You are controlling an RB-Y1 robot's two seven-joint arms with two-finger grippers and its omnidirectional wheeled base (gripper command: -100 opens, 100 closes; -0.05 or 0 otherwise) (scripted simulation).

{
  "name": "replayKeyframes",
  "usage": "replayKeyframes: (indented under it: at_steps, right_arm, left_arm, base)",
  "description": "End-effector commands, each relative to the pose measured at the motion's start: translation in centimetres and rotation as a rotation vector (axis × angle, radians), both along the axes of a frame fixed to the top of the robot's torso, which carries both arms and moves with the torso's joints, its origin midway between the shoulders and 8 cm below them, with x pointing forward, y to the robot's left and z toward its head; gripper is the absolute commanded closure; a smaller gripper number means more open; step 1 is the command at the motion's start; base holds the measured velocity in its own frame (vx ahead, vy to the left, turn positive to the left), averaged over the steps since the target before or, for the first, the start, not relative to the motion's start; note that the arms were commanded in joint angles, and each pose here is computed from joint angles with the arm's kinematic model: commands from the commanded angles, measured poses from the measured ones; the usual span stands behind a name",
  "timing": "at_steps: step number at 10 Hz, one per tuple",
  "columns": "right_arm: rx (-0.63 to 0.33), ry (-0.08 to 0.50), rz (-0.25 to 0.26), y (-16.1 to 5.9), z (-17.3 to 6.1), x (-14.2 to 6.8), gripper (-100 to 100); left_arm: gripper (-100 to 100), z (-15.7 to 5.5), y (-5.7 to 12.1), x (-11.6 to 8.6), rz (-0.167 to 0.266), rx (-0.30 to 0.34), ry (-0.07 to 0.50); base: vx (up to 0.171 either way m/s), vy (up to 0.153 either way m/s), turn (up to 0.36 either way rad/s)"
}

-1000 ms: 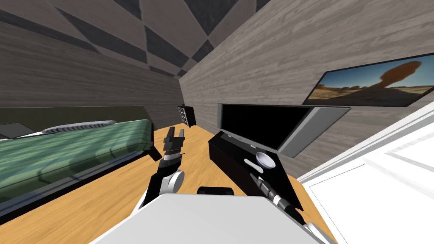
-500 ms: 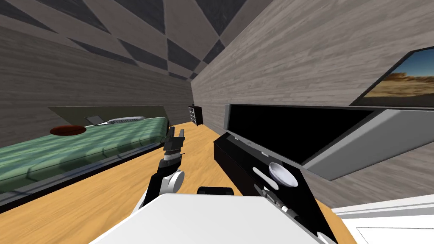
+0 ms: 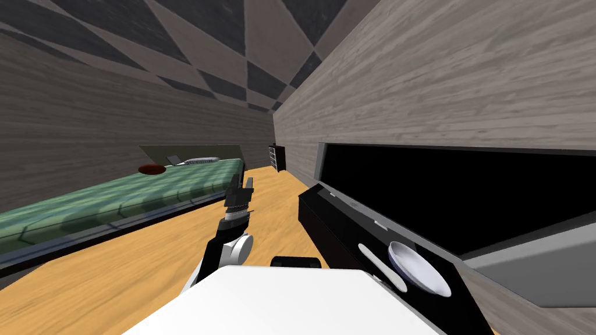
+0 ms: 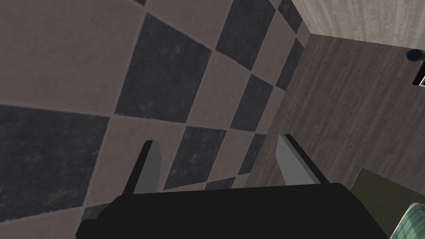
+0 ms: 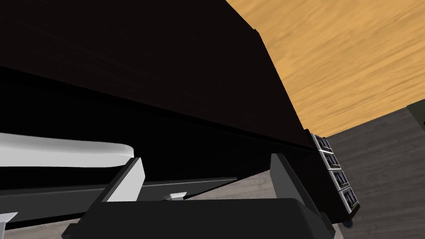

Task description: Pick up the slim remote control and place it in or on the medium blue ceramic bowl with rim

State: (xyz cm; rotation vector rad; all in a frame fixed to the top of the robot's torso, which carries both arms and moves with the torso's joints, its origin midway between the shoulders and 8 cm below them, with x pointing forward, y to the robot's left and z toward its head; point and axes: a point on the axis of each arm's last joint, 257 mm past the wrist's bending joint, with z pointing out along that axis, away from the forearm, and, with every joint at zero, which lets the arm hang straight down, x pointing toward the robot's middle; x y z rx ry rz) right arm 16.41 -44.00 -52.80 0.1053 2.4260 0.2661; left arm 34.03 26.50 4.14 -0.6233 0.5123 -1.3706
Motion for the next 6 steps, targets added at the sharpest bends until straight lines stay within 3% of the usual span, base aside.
replayKeyframes:
  at_steps: [1, 4, 5, 6]
  right_arm:
    - [-0.044, 0.068, 0.036, -1.5, -1.1, -2.7, -100]
    - [-0.091, 0.145, 0.073, -2.9, -2.3, -5.7, -100]
    - [-0.126, 0.204, 0.100, -4.3, -2.9, -8.1, -100]
    - [-0.129, 0.208, 0.106, -4.3, -2.9, -8.1, -100]
  left_arm:
    - [0, 0.0, 0.0, 0.0, 0.000, 0.000, 0.000]
    - [0, 0.0, 0.0, 0.0, 0.000, 0.000, 0.000]
    - [0, 0.0, 0.0, 0.0, 0.000, 0.000, 0.000]
    - [0, 0.0, 0.0, 0.0, 0.000, 0.000, 0.000]
  base:
    - [0.051, -0.022, 0.316]
    - [0.046, -0.035, 0.229]
    - [0.035, -0.037, 0.311]
    - [0.034, -0.038, 0.141]
